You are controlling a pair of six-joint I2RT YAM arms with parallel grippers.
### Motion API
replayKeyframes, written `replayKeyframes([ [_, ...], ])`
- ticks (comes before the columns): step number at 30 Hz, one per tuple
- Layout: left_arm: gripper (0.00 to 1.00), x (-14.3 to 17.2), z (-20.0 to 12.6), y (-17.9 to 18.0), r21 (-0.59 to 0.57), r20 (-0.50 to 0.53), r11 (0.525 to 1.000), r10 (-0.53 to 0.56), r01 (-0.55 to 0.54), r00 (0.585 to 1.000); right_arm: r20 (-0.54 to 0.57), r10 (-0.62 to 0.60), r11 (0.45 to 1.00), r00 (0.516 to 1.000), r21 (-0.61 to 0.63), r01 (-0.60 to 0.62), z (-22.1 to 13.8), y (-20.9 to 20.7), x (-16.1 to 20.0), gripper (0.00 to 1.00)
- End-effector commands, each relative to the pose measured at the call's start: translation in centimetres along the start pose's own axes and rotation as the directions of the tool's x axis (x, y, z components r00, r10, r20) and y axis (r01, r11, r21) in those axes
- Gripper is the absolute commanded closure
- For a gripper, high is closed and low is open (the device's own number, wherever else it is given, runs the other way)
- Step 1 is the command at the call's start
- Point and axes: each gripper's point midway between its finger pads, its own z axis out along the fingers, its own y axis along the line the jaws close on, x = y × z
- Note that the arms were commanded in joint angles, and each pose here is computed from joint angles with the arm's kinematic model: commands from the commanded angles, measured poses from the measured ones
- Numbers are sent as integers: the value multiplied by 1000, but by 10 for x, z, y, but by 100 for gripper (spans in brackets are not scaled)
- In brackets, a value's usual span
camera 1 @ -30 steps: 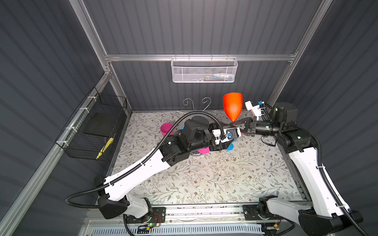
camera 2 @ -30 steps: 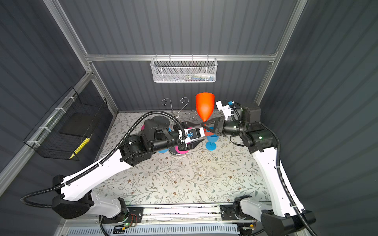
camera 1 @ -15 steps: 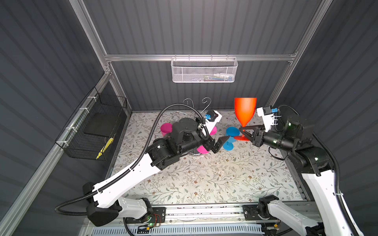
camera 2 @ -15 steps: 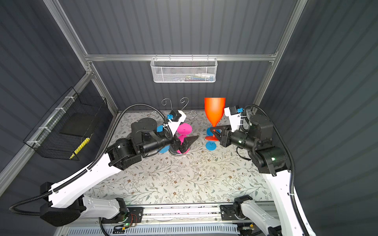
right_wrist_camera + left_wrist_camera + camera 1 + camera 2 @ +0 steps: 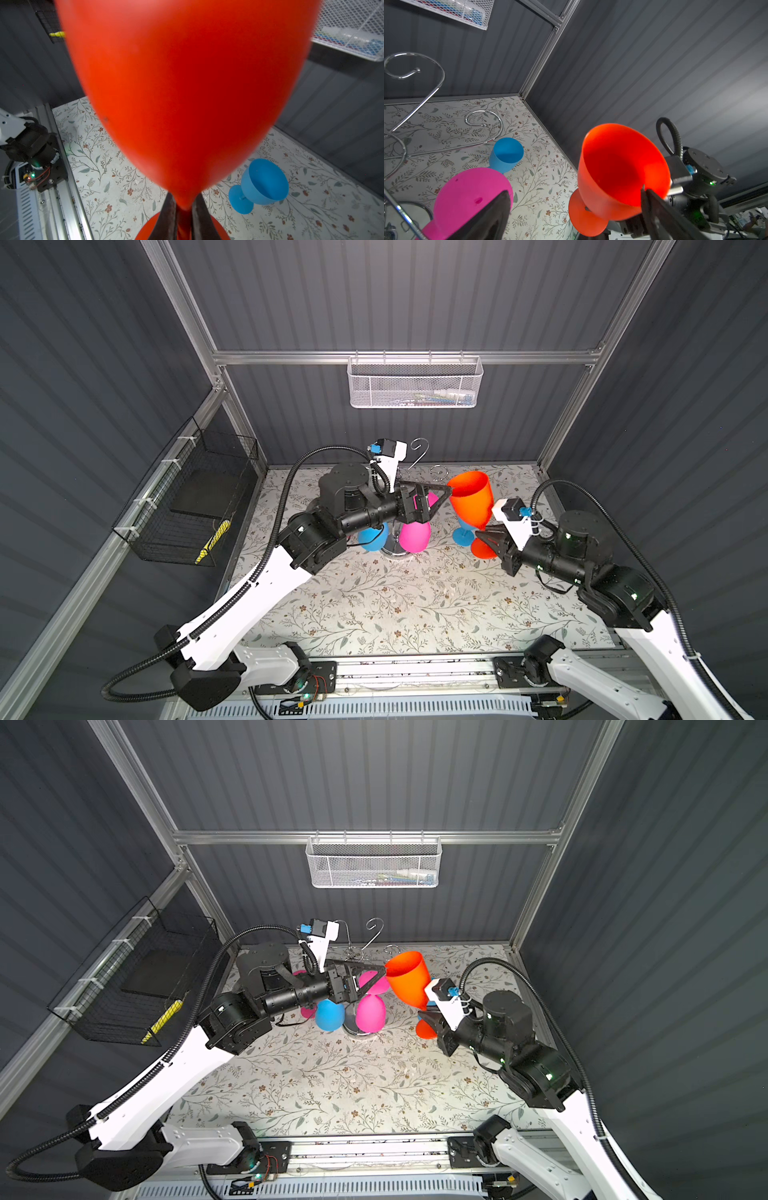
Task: Take the wine glass off the wine glass rack
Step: Pick up the wine glass from the wine glass rack.
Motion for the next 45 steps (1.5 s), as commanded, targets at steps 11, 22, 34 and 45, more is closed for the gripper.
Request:
replayKeyframes([
  [11, 21, 34, 2, -3, 72, -184, 979, -175, 190, 967, -57, -387, 918, 920, 69, 390, 7, 2, 5, 100],
  [22, 55, 61, 1, 12, 13, -283, 983, -172, 183, 944, -117, -449, 883, 886, 89, 460, 11, -6, 8, 100],
  [34, 75, 71, 0, 27, -62, -317, 989, -148, 135, 937, -172, -510, 846, 843, 76, 528, 13, -7, 15, 100],
  [45, 100, 77, 0, 36, -84, -322, 990, -138, 117, 937, -200, -536, 826, 820, 79, 559, 17, -8, 16, 100],
])
